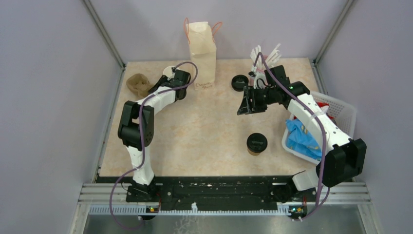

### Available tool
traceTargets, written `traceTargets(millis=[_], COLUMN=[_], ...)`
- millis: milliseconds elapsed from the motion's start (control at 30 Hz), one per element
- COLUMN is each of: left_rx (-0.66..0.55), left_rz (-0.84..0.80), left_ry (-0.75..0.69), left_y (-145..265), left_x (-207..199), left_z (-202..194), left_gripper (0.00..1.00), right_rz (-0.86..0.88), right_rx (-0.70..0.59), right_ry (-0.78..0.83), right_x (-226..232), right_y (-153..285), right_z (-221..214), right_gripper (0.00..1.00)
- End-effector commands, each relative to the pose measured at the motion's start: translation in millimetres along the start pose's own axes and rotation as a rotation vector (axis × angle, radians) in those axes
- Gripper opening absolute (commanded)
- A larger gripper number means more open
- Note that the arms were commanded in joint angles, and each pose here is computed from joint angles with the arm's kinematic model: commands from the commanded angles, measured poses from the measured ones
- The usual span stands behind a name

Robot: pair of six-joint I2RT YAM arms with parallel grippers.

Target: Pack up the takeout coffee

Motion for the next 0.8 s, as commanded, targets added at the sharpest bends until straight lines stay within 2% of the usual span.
traceTargets(millis=[0, 200, 267, 433, 533, 667, 767], left_rx=[-0.042, -0.027, -0.006, 0.173, 0.170, 0.210, 0.265], left_rz=[0.065, 0.028, -0.085, -0.427, -0.667, -0.840, -0.934], left_ry=[0.173, 0.196, 0.218, 0.500, 0.660, 0.843, 0.923], left_y=[8.4, 2.0, -0.6, -7.0, -5.5, -15.6, -24.3], left_x=[35.3, 38.0, 33.2, 40.8, 46.7, 57.3, 54.1], left_z=[17.9, 16.1, 16.7, 13.1, 18.9, 19.2, 18.5], left_gripper=[0.46, 0.51, 0.56, 0.69, 0.72, 0.70, 0.61], right_rz=[0.011, 0.012, 0.011, 0.011, 0.013, 0.016, 0.017], right_rx=[-0.056, -0.055, -0.054, -0.054, -0.052, -0.051, -0.050], right_ry=[0.047, 0.047, 0.046, 0.044, 0.042, 0.043, 0.041], right_x=[7.2, 7.4, 6.9, 7.3, 6.6, 6.7, 6.7], right_y=[10.8, 10.5, 10.2, 10.8, 9.3, 8.9, 9.1], right_z=[12.2, 12.0, 11.6, 11.5, 10.9, 10.9, 10.4], right_gripper=[0.48, 0.48, 0.48, 0.48, 0.48, 0.48, 0.48])
Point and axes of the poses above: each gripper's point midway between its finger pads, its own y axis back along the fingers, its own x axis along the line the jaws close on, z = x × y, the point moved 6 cm from there along y, back along the fingers, and after that the axes turned 7 degrees about y, right-handed, at the moved point
